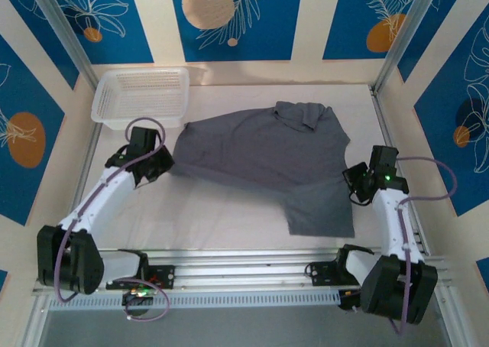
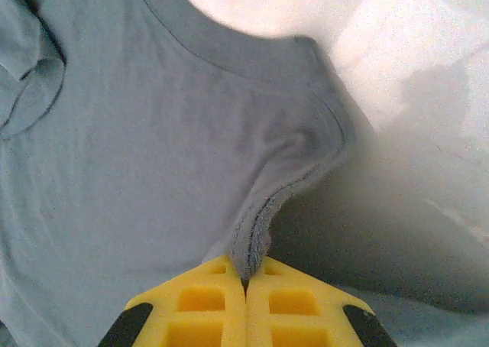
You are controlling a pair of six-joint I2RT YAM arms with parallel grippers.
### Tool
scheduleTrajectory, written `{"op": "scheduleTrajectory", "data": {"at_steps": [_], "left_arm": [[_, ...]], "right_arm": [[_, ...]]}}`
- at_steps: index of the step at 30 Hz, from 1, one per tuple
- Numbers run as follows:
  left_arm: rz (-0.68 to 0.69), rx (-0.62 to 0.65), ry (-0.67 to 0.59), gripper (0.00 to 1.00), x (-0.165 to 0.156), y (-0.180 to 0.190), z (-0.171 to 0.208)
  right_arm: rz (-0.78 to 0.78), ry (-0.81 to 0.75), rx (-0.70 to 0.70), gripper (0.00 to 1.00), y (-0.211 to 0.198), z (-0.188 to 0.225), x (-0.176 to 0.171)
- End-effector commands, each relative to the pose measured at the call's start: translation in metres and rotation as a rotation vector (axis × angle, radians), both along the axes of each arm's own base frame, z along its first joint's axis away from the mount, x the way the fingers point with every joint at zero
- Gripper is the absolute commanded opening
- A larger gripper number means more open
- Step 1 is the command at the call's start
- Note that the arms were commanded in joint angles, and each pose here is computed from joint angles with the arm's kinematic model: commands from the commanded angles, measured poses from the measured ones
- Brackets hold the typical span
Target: Fold the inside-out t-shirt
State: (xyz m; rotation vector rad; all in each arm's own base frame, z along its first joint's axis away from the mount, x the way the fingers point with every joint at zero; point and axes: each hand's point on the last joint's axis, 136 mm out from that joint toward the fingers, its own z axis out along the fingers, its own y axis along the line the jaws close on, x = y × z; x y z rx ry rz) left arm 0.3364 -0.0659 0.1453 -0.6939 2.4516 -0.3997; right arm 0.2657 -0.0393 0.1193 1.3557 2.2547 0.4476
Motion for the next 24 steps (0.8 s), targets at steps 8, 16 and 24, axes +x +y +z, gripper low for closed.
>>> {"op": "scheduleTrajectory", "data": {"at_steps": [8,16,24], "left_arm": [[0.060,0.051,-0.018,0.00,0.049,0.020,-0.013],[0.116,0.110,0.074,0.00,0.057,0.031,-0.063],[0.007,0.004,-0.019,0.44,0.053,0.005,-0.042]], "right_arm": [[0.029,-0.049,-0.076,0.00,-0.020,0.012,0.057],[0.056,0.014,-0.053,0.04,-0.024,-0.021,0.083],[0.158,0.031,-0.064,0.34,-0.014,0.005,0.086]]}}
